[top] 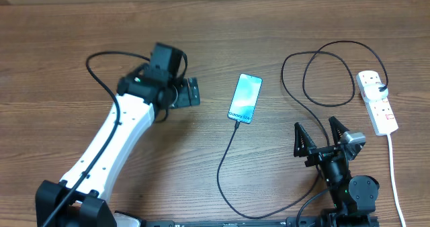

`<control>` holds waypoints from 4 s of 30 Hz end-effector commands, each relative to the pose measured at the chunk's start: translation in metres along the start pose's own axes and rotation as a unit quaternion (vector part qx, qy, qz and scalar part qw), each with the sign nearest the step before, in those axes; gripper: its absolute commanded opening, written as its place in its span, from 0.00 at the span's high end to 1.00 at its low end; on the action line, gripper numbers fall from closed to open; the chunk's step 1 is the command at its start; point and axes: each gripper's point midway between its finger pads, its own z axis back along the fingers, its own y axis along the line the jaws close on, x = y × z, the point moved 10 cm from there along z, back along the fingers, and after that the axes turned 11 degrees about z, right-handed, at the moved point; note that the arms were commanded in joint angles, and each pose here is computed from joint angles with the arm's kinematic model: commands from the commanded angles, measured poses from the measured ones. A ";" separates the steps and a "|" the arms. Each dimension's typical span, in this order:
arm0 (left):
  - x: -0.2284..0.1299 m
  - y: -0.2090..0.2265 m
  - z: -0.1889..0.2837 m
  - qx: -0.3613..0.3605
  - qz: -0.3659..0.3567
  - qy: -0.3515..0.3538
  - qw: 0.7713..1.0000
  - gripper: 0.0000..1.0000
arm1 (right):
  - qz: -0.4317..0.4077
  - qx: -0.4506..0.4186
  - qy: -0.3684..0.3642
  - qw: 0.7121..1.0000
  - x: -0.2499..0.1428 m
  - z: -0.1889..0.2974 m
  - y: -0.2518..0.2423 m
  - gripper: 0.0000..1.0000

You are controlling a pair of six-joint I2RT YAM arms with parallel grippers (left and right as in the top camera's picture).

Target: Plug charger to phone and switch on socket

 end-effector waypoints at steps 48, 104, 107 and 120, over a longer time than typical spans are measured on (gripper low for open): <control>-0.084 0.082 -0.035 -0.086 0.049 -0.263 0.960 0.00 | 0.001 0.001 -0.001 1.000 -0.002 0.000 0.000 0.00; -0.144 0.153 -0.048 -0.101 0.092 -0.294 0.946 0.00 | 0.000 0.001 -0.001 1.000 -0.002 0.000 0.000 0.00; -0.141 0.151 -0.041 -0.115 0.090 -0.317 0.937 0.00 | 0.001 0.001 -0.001 1.000 -0.002 0.000 0.000 0.00; -0.132 0.148 -0.014 -0.159 0.048 -0.399 0.902 0.00 | 0.001 0.001 -0.001 1.000 -0.002 0.000 0.000 0.00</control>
